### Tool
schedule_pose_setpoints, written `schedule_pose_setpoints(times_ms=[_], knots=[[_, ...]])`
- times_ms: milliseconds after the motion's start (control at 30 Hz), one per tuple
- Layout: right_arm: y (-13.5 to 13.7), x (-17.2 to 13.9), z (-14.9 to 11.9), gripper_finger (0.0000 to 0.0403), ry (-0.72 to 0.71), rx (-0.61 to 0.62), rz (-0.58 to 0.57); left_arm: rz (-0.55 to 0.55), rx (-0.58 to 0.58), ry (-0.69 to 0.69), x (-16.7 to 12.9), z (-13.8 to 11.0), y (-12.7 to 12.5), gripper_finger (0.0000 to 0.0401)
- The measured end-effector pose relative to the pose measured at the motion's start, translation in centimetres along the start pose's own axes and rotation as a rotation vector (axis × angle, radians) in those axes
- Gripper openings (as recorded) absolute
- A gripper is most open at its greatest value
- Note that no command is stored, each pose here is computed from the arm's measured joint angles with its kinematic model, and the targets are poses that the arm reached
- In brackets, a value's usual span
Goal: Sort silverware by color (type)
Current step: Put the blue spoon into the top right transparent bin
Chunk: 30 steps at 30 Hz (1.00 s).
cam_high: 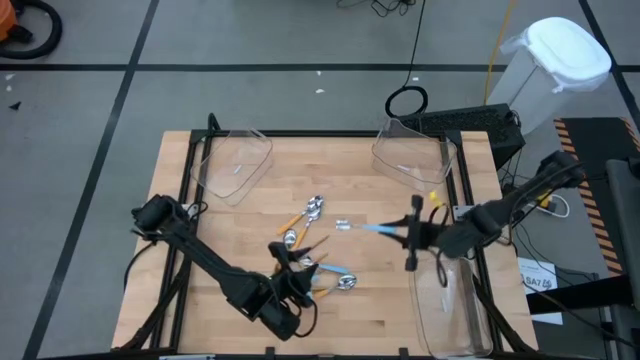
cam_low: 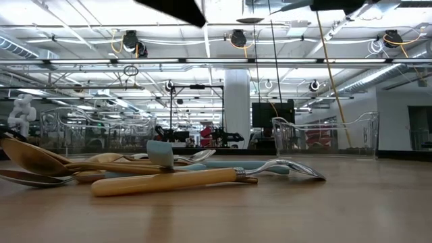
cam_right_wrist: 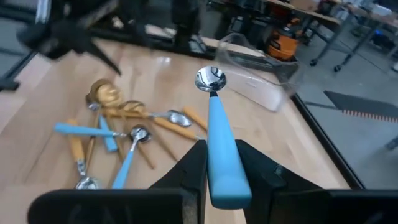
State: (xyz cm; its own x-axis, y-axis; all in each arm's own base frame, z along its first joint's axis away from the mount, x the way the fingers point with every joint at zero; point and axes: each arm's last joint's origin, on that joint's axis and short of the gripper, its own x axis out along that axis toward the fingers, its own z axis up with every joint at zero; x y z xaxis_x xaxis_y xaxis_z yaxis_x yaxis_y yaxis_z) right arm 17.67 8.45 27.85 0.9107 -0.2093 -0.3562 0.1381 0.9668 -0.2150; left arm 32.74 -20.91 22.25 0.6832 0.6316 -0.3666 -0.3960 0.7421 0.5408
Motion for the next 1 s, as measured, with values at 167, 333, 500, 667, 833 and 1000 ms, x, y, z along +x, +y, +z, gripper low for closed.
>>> schedule_pose_setpoints(times_ms=[167, 333, 500, 667, 833, 1000], knots=[[-1.9, -1.3, 0.4, 0.0053, -0.043, 0.055, -0.072, -0.046, -0.029, 0.047, 1.8, -1.7, -0.4, 0.0211], [-3.5, -1.7, 0.7, 0.0053, -0.066, 0.051, -0.154, -0.342, -0.105, -0.088, 5.1, -2.5, -1.7, 0.019], [-5.5, -2.1, 1.1, 0.0053, -0.043, 0.046, -0.233, -0.419, -0.145, -0.192, 7.3, -4.1, -0.6, 0.0176], [-7.8, -2.9, 2.1, 0.0053, 0.05, 0.058, -0.321, -0.436, -0.168, -0.164, 8.4, -6.0, 0.4, 0.0175], [-9.9, -3.5, 2.6, 0.0053, 0.129, 0.047, -0.406, -0.466, -0.187, -0.208, 8.3, -5.3, 0.9, 0.0175], [-11.8, -3.3, 2.3, 0.0053, 0.194, 0.048, -0.428, -0.507, -0.181, -0.274, 8.4, -4.5, 1.3, 0.0175]])
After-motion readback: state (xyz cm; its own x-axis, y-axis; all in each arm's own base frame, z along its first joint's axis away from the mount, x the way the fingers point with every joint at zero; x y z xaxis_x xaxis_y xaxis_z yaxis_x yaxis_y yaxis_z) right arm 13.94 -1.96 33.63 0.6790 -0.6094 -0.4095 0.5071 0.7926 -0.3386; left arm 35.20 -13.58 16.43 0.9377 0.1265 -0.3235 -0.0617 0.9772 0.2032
